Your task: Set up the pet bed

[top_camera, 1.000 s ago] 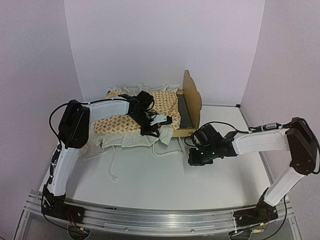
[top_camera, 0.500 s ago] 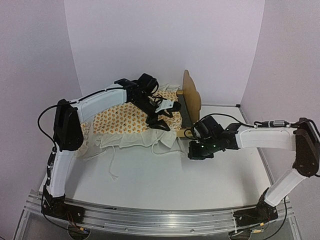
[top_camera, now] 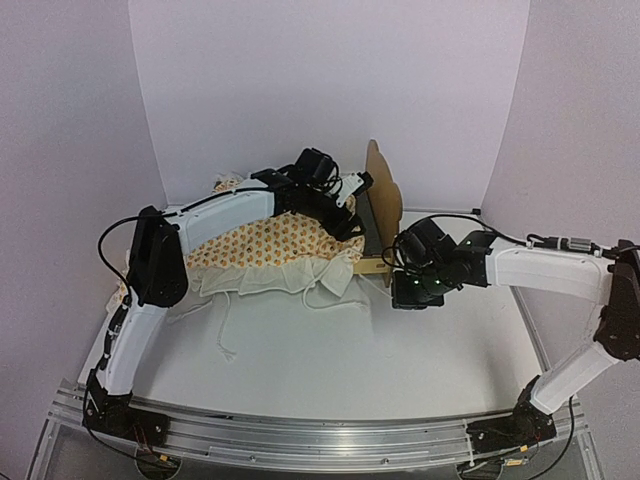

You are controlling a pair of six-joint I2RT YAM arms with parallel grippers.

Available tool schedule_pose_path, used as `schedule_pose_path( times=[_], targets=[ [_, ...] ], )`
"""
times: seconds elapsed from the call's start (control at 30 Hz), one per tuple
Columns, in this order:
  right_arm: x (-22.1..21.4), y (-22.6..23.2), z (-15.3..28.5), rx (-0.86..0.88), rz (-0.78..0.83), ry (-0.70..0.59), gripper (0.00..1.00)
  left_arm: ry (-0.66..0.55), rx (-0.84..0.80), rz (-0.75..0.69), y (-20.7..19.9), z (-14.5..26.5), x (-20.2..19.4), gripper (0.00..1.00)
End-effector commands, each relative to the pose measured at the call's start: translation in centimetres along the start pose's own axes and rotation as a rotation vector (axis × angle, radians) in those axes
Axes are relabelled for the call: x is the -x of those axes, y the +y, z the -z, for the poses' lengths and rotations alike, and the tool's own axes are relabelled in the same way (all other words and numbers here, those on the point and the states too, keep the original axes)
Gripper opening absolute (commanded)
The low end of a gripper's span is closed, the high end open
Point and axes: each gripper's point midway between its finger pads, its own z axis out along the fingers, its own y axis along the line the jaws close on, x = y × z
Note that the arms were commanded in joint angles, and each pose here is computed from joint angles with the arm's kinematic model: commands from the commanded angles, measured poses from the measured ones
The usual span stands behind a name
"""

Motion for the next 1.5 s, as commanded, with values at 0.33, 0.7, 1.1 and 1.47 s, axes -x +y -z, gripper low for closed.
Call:
schedule_pose_path(
  times=[0.33,0.7,1.1,1.47],
  targets=[
    [1.0,-0.1,1.4,-0.007,0.003,-0.036,0.00,0.012,0.163,0.027,1.2,-5.7,-2.3,0.36],
    [-0.5,-1.1,1.8,-0.039,-0.038,0.022,0.00,-0.317,-0.097,-0.005,-3.0,-2.3,7.3,0.00],
    [-5.4,-4.4,3.0,-0.171,-0.098,0.217,0.00,-0.344,-0.280,-0.022,-6.3,-5.1,5.1,0.42],
    [-3.5,-1.9,2.8,-0.082,-0.070,0.218,0.00,-0.363,-0.506,-0.218,-10.3,7.0,10.2,0.99]
  ],
)
